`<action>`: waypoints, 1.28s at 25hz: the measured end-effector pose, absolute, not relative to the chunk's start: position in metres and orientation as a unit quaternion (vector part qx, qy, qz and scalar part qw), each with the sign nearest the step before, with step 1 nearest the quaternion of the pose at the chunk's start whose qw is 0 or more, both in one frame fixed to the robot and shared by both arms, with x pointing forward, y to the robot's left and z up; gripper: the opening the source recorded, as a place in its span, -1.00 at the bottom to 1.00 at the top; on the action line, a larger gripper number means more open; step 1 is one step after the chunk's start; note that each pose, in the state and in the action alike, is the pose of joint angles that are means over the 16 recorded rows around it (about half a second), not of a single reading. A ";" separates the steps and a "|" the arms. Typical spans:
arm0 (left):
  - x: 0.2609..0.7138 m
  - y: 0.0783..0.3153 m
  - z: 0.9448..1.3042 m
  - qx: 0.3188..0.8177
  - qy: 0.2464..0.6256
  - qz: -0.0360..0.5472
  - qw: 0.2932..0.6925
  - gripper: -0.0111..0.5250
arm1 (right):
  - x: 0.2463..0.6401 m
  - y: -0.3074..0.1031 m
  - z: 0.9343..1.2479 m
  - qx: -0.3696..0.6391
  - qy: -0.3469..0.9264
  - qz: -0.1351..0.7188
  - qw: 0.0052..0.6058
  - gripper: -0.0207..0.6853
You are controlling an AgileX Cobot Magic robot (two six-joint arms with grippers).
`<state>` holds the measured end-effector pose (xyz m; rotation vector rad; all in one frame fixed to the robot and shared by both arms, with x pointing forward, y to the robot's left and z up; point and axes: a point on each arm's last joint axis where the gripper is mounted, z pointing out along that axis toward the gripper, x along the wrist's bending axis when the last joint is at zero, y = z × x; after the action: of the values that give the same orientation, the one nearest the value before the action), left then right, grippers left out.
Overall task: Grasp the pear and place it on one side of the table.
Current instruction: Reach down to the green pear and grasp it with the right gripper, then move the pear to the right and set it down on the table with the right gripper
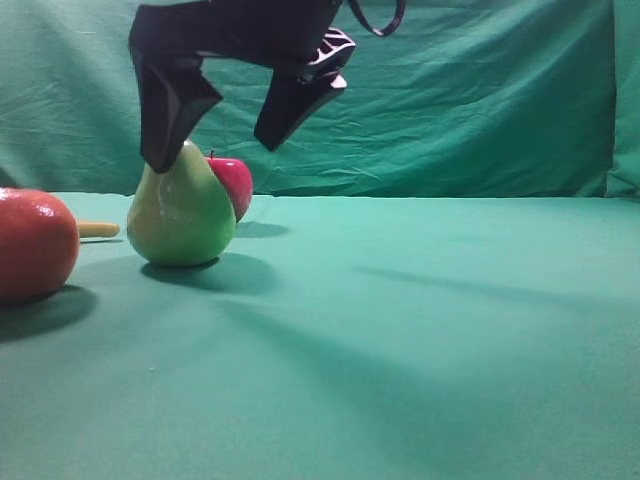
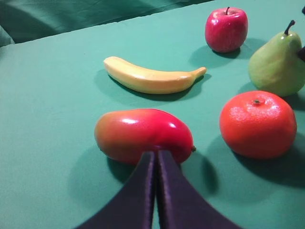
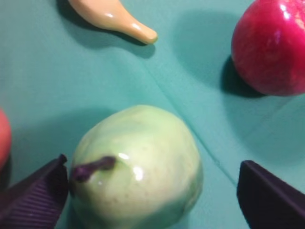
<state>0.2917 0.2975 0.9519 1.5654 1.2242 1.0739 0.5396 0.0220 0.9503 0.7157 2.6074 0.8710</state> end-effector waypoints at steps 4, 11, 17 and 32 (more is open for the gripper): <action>0.292 0.297 0.952 0.627 0.490 0.430 0.427 -0.96 | 0.545 0.027 0.942 0.247 0.909 0.300 0.150 0.65; 0.292 0.297 0.952 0.627 0.490 0.430 0.427 -0.96 | 0.546 0.019 0.963 0.251 0.907 0.302 0.153 0.43; 0.292 0.297 0.952 0.627 0.490 0.430 0.427 -0.96 | 0.547 -0.025 1.001 0.291 0.895 0.297 0.160 0.41; 0.292 0.297 0.952 0.627 0.490 0.430 0.427 -0.96 | 0.510 -0.204 0.978 0.485 0.823 0.231 0.183 0.41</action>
<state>0.2917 0.2975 0.9519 1.5654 1.2242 1.0739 0.5101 -0.2039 0.9784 1.3688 2.3216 0.6518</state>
